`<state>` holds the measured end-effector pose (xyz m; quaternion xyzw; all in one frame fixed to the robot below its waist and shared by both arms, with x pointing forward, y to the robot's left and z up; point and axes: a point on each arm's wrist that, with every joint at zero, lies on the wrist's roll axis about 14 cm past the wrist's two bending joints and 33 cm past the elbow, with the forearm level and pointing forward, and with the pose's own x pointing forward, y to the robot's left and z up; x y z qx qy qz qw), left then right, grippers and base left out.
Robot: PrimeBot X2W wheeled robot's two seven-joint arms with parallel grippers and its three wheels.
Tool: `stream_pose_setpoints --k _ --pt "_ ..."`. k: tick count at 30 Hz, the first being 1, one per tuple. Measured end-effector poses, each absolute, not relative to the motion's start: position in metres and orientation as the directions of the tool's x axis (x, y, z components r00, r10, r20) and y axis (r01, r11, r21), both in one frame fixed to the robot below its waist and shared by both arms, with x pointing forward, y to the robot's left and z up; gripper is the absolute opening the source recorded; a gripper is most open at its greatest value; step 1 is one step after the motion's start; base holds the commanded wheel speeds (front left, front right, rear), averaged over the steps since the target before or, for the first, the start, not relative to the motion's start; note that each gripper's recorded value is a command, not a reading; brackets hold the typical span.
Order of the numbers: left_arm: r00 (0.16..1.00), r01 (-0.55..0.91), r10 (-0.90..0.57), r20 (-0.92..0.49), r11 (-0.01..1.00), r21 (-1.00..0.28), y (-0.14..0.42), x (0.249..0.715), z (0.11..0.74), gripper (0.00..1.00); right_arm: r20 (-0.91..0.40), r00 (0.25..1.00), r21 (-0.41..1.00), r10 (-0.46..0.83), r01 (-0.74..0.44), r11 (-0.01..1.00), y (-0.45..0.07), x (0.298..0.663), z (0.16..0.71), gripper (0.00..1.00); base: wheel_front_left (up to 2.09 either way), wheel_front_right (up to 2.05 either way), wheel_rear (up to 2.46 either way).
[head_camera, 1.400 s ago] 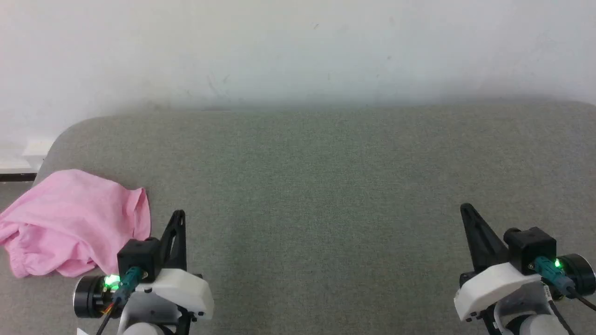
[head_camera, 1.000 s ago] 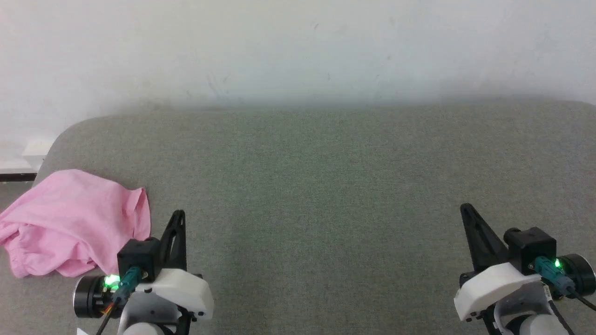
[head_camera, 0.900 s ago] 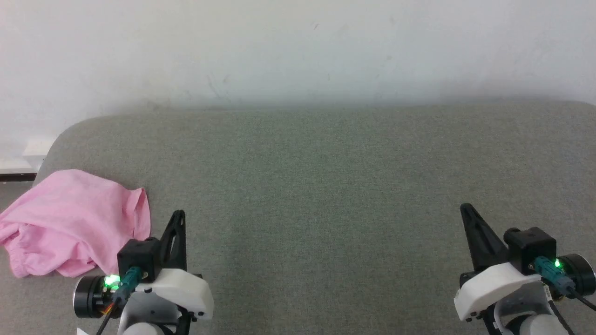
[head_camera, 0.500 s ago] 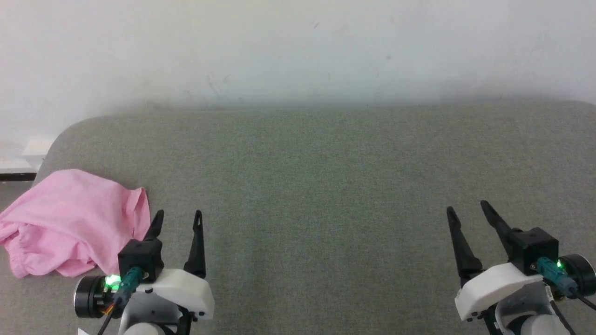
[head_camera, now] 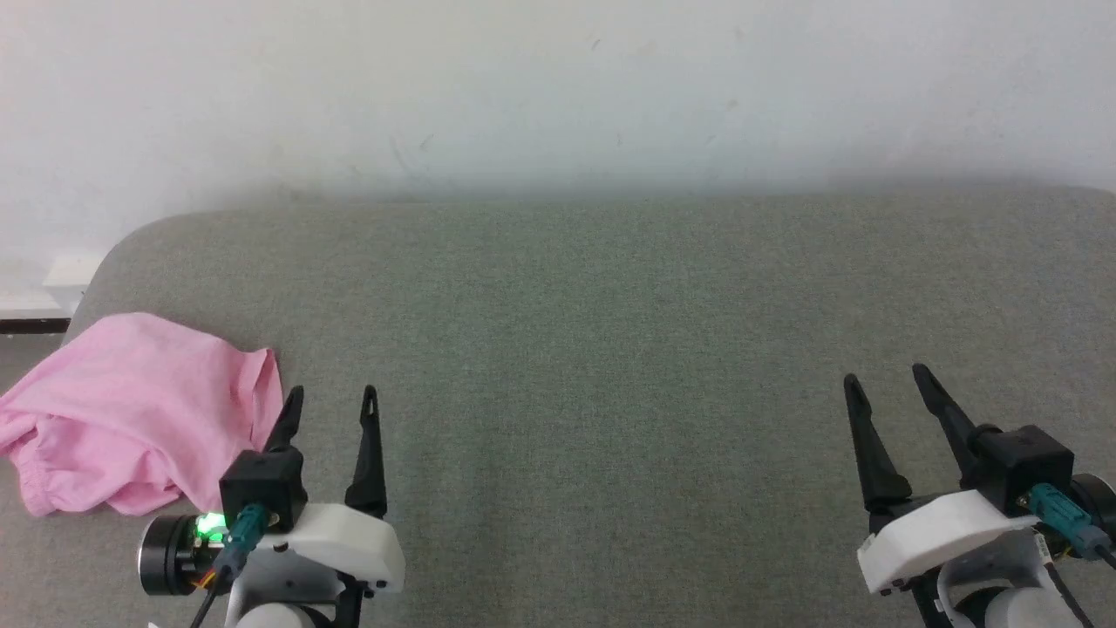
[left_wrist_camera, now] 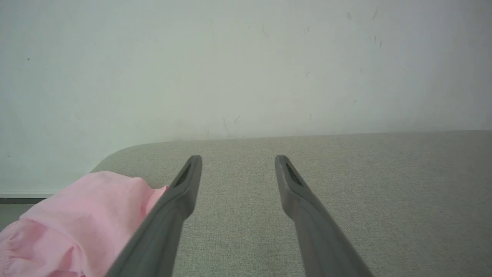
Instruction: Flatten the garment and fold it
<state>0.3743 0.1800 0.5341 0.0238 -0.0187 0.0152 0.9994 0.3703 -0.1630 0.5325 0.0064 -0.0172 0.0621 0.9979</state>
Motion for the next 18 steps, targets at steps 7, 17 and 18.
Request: stream_pose_setpoints --k 7,17,18 --pt "0.997 -0.055 0.052 0.064 0.997 0.047 0.184 0.373 0.54 1.0 0.056 0.988 0.017 0.146 -0.147 0.989 -0.155 0.372 0.537 1.0 0.0 0.0 0.0" --pt "0.99 -0.105 0.1 0.097 0.993 0.046 0.196 0.367 0.546 1.0 0.087 0.978 0.028 0.19 -0.193 0.981 -0.14 0.377 0.543 1.0 0.0 0.0 0.0" --pt "0.989 -0.112 0.107 0.099 0.993 0.046 0.198 0.366 0.546 1.0 0.094 0.976 0.031 0.194 -0.198 0.98 -0.138 0.378 0.544 1.0 0.0 0.0 0.0"
